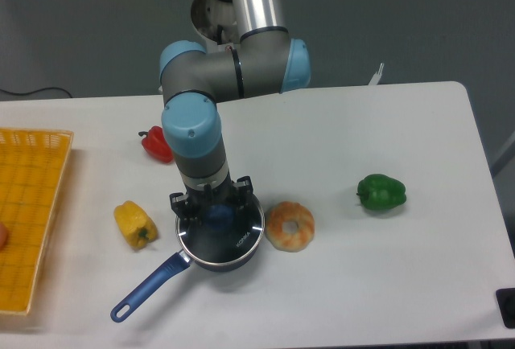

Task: Open the lid
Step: 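Lift the glass lid off the saucepan and carry it toward the donut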

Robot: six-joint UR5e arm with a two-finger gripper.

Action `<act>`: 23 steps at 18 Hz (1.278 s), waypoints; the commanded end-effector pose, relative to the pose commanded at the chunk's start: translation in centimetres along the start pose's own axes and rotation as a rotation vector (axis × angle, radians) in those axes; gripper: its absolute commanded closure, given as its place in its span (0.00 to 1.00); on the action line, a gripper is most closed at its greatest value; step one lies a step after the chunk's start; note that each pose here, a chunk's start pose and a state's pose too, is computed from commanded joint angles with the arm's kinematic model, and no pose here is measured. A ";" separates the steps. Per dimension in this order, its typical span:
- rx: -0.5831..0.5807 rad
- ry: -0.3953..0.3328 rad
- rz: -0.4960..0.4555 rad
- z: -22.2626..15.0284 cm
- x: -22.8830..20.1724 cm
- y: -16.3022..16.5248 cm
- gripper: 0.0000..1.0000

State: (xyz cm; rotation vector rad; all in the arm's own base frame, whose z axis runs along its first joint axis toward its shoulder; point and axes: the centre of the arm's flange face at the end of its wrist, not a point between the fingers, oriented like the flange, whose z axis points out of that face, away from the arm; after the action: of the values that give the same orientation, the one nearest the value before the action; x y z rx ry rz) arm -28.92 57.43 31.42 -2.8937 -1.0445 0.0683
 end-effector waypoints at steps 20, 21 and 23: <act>0.018 -0.045 0.419 -3.3 -5.2 0.2 0.46; 0.021 -0.047 0.454 -3.8 -5.5 0.4 0.46; 0.006 -0.046 0.507 -4.1 -7.4 0.6 0.46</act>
State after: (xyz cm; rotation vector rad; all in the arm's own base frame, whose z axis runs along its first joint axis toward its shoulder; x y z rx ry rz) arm -33.94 52.05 35.66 -3.0826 -0.2890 0.1612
